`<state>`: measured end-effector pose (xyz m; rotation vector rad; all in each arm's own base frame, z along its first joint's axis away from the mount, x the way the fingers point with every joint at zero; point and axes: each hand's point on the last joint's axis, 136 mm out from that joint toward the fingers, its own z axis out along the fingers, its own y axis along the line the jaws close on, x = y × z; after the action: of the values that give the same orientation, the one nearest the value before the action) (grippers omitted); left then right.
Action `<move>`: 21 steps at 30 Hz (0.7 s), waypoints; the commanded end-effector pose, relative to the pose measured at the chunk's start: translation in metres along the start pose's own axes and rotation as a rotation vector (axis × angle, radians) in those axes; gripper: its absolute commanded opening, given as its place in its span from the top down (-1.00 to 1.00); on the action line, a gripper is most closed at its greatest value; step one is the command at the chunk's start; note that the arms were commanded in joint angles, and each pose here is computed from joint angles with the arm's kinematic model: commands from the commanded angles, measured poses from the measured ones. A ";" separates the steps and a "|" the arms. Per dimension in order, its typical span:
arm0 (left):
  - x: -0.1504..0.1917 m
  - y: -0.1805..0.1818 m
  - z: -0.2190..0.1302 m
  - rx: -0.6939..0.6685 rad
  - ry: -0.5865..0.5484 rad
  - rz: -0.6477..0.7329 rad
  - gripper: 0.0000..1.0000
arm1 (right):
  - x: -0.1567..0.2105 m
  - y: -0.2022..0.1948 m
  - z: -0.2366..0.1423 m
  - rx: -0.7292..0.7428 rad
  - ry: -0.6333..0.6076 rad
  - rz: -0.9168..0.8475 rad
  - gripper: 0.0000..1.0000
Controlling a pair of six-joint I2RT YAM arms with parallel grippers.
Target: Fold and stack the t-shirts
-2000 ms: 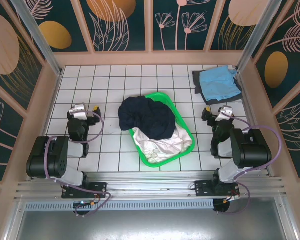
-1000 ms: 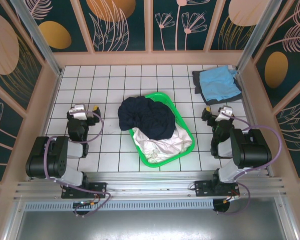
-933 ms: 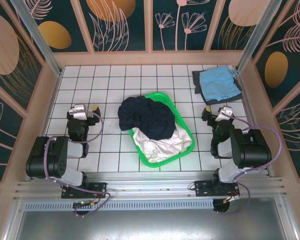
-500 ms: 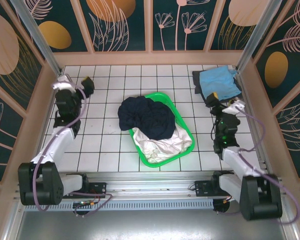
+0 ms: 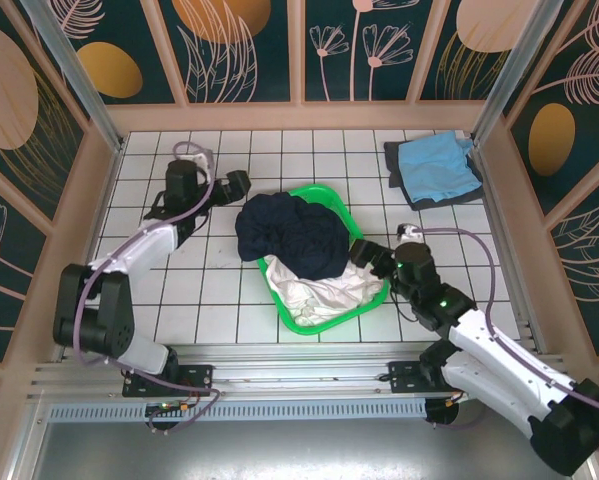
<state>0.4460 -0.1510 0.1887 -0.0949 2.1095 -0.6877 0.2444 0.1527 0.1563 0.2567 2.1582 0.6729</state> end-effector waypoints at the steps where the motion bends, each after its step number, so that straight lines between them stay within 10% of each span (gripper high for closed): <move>1: 0.009 -0.023 0.030 -0.006 0.100 0.144 -0.98 | 0.035 -0.033 -0.015 0.212 0.110 0.027 -0.98; 11: 0.062 -0.014 0.092 -0.032 0.286 0.175 -0.98 | 0.069 -0.023 -0.037 0.237 0.230 0.056 -0.98; 21: 0.070 -0.006 0.087 -0.065 0.308 0.183 -0.96 | 0.024 -0.050 -0.076 0.407 0.081 0.049 -0.98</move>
<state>0.4753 -0.2215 0.1014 0.1601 2.3708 -0.5922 0.1740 0.1109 0.1409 0.4560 2.3969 0.3493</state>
